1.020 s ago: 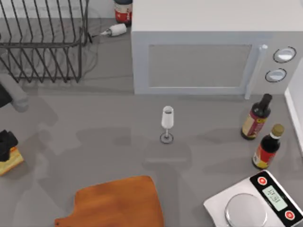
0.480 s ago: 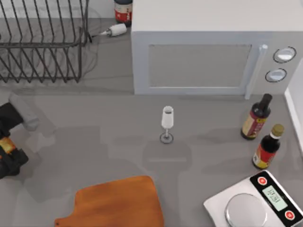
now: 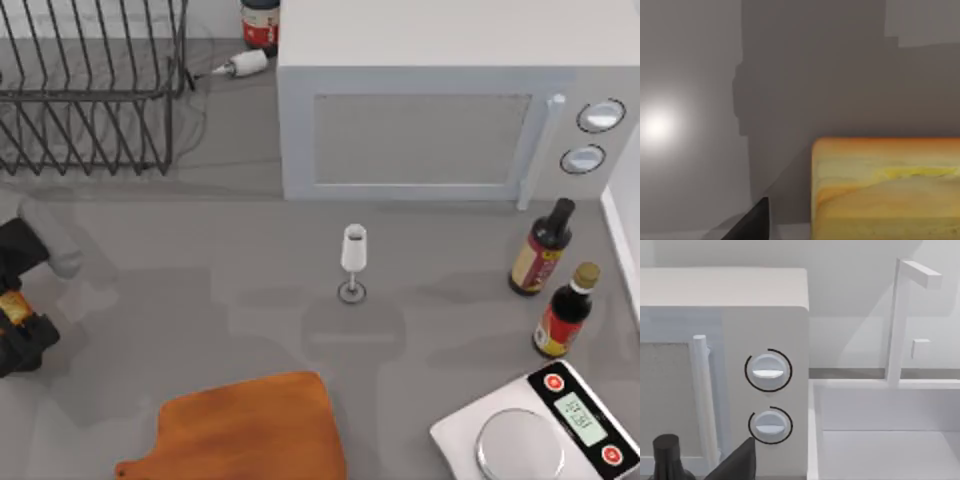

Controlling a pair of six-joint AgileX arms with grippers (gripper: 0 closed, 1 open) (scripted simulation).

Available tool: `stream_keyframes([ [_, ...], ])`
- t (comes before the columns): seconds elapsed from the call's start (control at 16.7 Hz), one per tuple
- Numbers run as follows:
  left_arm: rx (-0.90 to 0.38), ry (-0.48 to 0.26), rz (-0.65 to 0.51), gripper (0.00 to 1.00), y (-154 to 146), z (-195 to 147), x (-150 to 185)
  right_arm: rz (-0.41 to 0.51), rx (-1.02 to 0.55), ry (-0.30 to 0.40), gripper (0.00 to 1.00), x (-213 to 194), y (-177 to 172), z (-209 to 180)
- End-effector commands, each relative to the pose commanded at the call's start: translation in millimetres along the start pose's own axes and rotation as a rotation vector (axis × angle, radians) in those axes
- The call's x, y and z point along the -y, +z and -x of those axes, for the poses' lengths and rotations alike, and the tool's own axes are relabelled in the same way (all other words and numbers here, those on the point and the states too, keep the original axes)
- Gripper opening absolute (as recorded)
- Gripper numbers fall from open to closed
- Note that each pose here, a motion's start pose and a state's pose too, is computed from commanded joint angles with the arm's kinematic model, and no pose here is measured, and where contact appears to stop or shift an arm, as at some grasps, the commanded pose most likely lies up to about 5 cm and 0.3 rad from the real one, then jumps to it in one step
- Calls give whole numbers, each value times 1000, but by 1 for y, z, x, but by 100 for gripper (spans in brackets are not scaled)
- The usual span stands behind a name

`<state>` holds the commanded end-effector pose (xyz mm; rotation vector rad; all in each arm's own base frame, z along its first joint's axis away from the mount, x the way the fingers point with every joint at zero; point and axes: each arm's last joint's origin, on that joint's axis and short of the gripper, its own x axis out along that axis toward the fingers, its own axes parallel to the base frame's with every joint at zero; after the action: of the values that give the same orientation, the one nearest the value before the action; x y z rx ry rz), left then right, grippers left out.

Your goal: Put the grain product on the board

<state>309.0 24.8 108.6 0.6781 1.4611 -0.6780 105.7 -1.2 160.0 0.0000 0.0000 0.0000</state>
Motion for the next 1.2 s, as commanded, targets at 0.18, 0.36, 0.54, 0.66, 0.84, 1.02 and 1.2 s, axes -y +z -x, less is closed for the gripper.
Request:
stream_keyframes([
  [0.18, 0, 0, 0, 40, 0, 0, 0, 0, 0, 0, 100, 0, 0, 0],
  [0.36, 0, 0, 0, 17, 0, 0, 0, 0, 0, 0, 100, 0, 0, 0],
  [0.54, 0, 0, 0, 0, 0, 0, 0, 0, 0, 0, 100, 0, 0, 0],
  [0.66, 0, 0, 0, 0, 0, 0, 0, 0, 0, 0, 100, 0, 0, 0],
  [0.84, 0, 0, 0, 0, 0, 0, 0, 0, 0, 0, 100, 0, 0, 0],
  [1.02, 9, -1, 2, 0, 0, 5, 1, 0, 0, 0, 100, 0, 0, 0],
  [1.2, 12, 3, -1, 0, 3, 16, -2, 0, 0, 0, 100, 0, 0, 0],
])
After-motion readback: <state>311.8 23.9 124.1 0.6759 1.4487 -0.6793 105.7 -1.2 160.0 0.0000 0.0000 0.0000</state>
